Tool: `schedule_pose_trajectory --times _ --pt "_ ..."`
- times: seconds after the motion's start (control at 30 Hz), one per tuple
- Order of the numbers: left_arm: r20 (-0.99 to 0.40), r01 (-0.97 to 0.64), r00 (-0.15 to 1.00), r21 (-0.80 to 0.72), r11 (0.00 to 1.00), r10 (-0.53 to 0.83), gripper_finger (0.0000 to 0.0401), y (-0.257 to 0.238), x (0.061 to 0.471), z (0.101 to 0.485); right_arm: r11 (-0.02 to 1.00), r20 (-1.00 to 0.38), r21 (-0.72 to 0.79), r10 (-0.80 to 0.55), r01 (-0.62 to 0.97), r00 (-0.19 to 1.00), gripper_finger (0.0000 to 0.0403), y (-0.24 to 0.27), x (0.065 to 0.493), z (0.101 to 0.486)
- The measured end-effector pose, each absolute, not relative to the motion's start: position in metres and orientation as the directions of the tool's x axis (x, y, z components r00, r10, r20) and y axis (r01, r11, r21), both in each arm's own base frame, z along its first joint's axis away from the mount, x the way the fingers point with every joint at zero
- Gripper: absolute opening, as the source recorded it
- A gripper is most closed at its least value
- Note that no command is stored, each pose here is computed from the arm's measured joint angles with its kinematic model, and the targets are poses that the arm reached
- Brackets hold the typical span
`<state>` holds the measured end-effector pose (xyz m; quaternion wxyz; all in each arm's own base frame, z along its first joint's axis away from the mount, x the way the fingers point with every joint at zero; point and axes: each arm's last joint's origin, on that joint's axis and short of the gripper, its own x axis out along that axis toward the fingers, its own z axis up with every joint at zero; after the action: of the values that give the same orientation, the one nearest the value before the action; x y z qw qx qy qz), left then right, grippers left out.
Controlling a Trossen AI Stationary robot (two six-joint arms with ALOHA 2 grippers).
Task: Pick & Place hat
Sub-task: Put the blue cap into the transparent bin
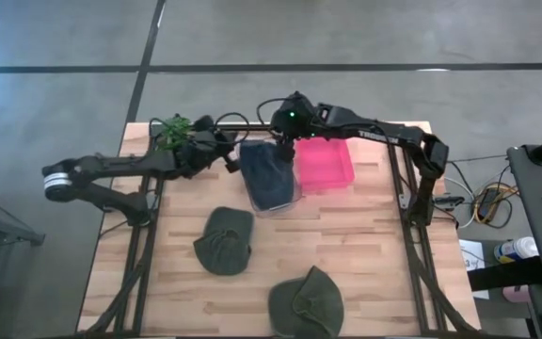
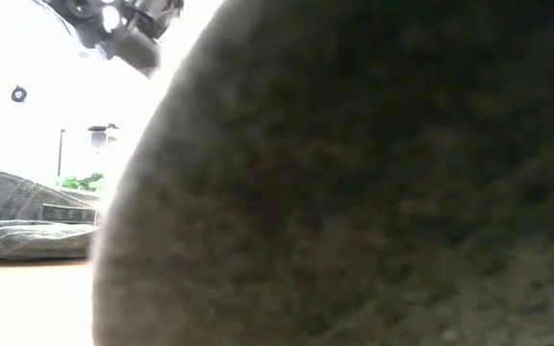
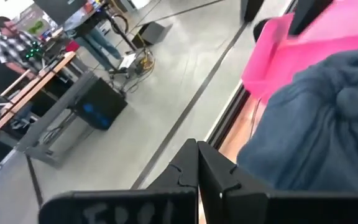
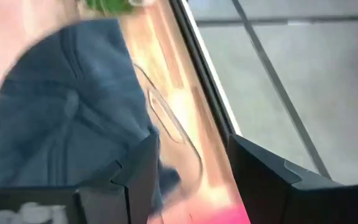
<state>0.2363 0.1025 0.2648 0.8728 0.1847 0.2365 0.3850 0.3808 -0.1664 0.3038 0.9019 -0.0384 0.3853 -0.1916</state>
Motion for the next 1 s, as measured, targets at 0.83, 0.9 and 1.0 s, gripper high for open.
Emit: schedule_pose_trajectory --times 0.83,0.9,1.0 --pt "-0.588 -0.468 0.553 0.368 0.803 0.591 0.0 0.094 0.248 0.177 0.984 -0.896 -0.15 -0.176 0.097 0.408 0.0146 -0.149 0.404 0.198" --pt "-0.573 -0.475 0.536 0.403 0.782 0.62 0.0 0.095 0.247 0.178 0.984 -0.899 -0.153 -0.177 0.091 0.401 0.0142 -0.149 0.409 0.195" --pt "-0.552 -0.464 0.526 0.451 0.762 0.647 0.0 0.098 0.245 0.182 0.985 -0.906 -0.154 -0.171 0.074 0.386 0.0139 -0.15 0.413 0.2"
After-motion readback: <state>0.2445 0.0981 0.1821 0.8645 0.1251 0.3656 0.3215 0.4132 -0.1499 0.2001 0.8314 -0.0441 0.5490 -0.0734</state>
